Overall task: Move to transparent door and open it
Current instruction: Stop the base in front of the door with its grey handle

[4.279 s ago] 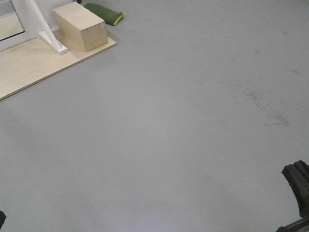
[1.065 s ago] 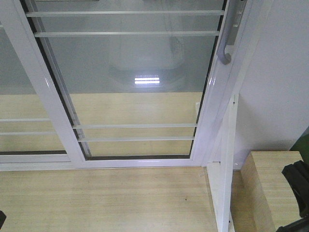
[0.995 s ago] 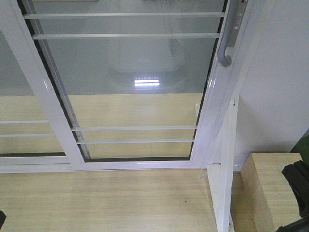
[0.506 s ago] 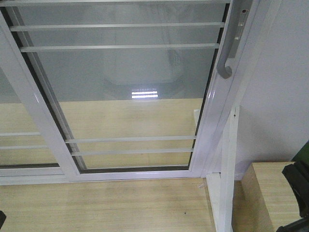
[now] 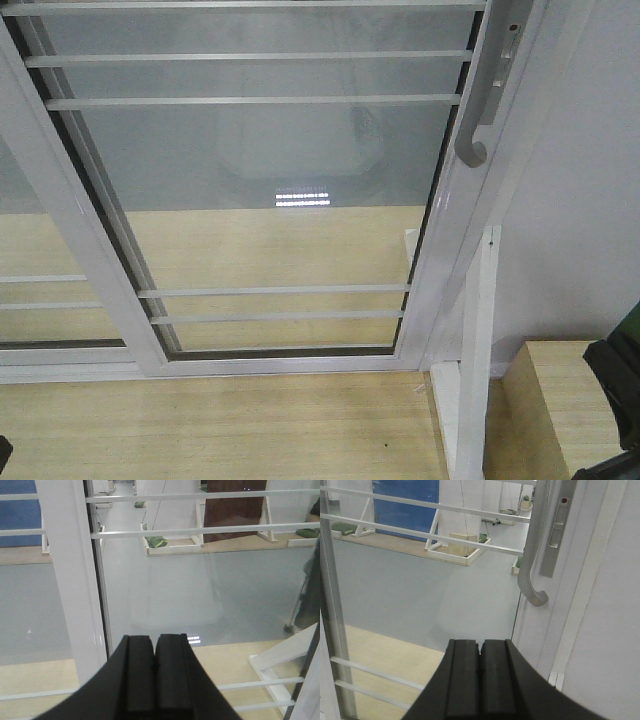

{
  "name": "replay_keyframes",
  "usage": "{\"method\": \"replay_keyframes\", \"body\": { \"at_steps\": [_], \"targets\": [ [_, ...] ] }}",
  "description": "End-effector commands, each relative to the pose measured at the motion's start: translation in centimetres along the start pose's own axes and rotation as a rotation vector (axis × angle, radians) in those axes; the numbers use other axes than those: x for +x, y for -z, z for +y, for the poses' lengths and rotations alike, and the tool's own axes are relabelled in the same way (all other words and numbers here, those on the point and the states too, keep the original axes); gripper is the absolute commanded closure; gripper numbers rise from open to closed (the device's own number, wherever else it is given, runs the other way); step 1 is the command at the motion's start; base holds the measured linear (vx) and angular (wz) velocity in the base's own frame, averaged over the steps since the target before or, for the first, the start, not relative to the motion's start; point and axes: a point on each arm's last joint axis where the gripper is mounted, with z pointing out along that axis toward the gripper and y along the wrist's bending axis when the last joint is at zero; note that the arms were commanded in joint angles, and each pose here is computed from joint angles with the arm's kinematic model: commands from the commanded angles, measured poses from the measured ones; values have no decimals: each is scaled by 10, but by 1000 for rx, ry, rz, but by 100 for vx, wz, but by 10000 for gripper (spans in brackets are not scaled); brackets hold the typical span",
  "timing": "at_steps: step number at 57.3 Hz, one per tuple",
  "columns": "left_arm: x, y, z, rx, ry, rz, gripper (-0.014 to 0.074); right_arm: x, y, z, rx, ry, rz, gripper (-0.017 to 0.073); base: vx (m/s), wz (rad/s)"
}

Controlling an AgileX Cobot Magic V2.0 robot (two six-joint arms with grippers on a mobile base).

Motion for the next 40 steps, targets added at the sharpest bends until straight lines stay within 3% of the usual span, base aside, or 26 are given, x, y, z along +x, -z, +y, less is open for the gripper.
{"method": "replay_keyframes", "body": {
  "at_steps": [1,28,40],
  "targets": [
    [-5,0,1,-14,17,-70,600,-7,-1,-1,7,17,-68,561,0,0],
    [-5,0,1,-14,15,-72,600,-7,-1,-1,7,17,-68,561,0,0],
    [-15,1,3,-32,14,-187,600,-8,-1,-1,8,17,-84,561,0,0]
  ]
}}
